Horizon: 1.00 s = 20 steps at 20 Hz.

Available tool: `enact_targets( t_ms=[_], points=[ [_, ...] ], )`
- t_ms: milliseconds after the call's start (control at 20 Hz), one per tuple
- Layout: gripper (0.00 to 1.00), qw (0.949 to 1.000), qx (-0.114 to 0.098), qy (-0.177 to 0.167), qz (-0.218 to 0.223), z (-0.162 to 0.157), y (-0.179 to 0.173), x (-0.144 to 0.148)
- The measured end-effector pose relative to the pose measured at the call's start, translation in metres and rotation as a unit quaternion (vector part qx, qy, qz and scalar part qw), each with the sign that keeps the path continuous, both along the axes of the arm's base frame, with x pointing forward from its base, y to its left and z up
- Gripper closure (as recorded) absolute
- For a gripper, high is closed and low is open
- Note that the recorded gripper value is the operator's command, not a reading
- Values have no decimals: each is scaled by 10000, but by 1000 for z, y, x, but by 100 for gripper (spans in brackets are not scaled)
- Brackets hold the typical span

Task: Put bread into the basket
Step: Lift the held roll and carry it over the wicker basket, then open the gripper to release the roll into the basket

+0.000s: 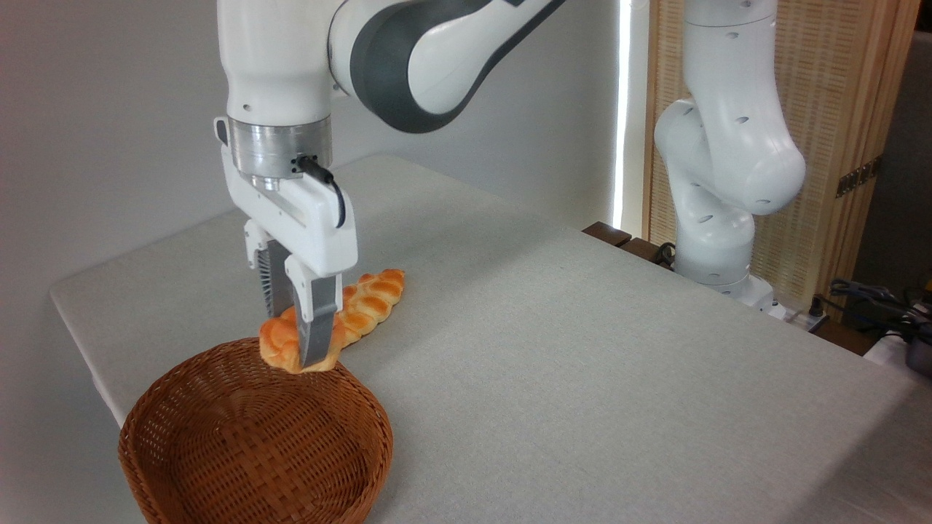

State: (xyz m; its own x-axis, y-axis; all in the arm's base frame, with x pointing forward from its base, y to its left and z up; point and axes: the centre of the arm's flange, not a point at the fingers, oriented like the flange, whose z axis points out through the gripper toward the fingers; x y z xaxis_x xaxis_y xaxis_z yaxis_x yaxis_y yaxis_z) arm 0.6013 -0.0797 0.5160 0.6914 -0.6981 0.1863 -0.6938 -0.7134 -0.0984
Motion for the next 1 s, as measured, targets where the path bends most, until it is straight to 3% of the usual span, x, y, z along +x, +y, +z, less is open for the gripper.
enact_targets(
  t_ms=[700,1000],
  points=[
    [0,9997,-28,-205,131,0,13,8],
    [0,9999,-40,-133,85,8,9,4]
  ],
)
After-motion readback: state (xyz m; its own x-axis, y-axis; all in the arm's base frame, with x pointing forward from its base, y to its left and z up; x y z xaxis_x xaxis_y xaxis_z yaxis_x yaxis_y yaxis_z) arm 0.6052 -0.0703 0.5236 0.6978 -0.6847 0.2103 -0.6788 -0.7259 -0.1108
